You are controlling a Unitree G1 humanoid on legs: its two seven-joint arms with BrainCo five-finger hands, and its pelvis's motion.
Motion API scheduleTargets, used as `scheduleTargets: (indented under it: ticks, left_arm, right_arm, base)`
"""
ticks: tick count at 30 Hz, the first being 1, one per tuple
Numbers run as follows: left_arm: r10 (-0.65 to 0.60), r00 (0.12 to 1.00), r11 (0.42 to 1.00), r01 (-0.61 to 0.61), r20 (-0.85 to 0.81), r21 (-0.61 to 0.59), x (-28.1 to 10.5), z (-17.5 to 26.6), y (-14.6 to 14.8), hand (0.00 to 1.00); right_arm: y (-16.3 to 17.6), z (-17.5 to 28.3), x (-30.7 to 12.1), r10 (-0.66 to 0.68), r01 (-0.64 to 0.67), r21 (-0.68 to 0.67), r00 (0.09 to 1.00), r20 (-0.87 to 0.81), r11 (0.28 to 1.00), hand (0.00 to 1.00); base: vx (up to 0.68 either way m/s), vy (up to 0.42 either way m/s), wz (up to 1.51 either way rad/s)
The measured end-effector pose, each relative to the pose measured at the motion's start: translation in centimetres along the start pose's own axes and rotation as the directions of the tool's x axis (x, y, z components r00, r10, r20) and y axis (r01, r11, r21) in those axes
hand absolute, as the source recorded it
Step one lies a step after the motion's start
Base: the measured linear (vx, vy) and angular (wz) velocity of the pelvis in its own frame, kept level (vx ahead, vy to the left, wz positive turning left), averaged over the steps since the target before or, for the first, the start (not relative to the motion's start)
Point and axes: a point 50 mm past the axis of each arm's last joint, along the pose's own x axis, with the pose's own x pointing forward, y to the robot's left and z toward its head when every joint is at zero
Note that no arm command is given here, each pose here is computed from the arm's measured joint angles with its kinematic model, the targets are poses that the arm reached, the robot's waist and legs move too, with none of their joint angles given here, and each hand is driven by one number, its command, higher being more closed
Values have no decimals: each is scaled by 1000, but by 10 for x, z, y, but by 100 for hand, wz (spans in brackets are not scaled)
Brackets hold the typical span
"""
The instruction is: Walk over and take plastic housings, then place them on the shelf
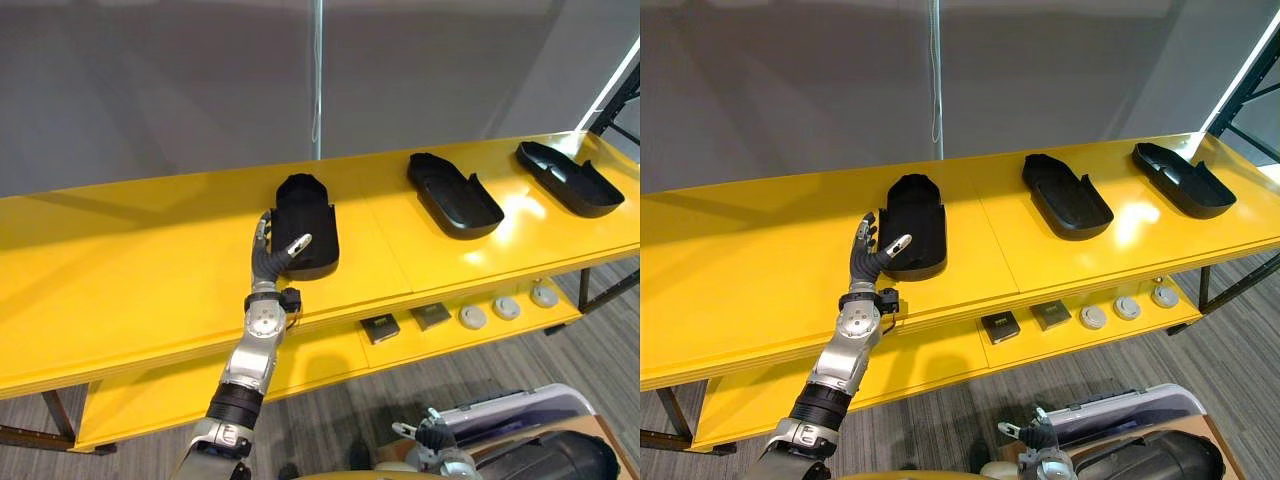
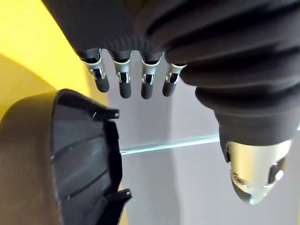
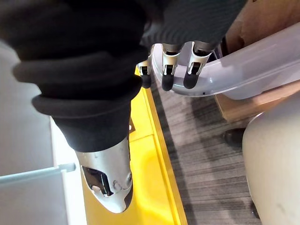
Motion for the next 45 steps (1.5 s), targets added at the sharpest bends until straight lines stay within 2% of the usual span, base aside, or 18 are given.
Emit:
scheduleTargets:
  ticks: [3,6,7,9,13,18,22,35,45]
  left_arm:
    - [-3,993,993,-11,119,118,-13,14,0,0]
    - [-28,988,981,-3,152,195,-33,12,0,0]
    - [-47,988,975,14,146,222,-42,8,-2,100]
    - [-77,988,969,43,130,244,-53,3,-5,100]
    - [-205,976,948,178,80,264,-78,-8,-19,100]
    - [-318,946,919,292,60,265,-90,-13,-26,100]
    - [-357,934,902,335,33,271,-92,-20,-30,100]
    - [-415,910,860,399,-19,318,-71,-32,-50,100]
    - [-400,915,859,396,-57,325,-54,-36,-53,100]
  right_arm:
    - [0,-2,-1,-2,2,6,1000,-4,1000,0]
    - [0,-4,0,0,0,6,1000,-6,1000,0]
    - [0,-4,0,0,0,6,1000,-4,1000,0]
    - [0,-4,-1,0,0,7,1000,-1,1000,0]
    - [0,-5,-2,-2,2,7,1000,-2,1000,0]
    - [-2,-7,-3,-6,6,3,1000,-2,1000,0]
    - [-2,-7,-3,-6,6,2,1000,-1,1000,0]
    - [-2,-5,-2,-5,5,-4,1000,6,1000,0]
    - [-2,-3,-2,-6,6,-1,1000,14,1000,0]
  base:
    - [-7,6,4]
    - [-4,3,1]
    - [-38,13,2]
    - [-36,10,0]
    - [-51,4,-2]
    - [-25,1,-6]
    - [4,9,-10]
    - [-1,7,-6]
    - [-22,2,-4]
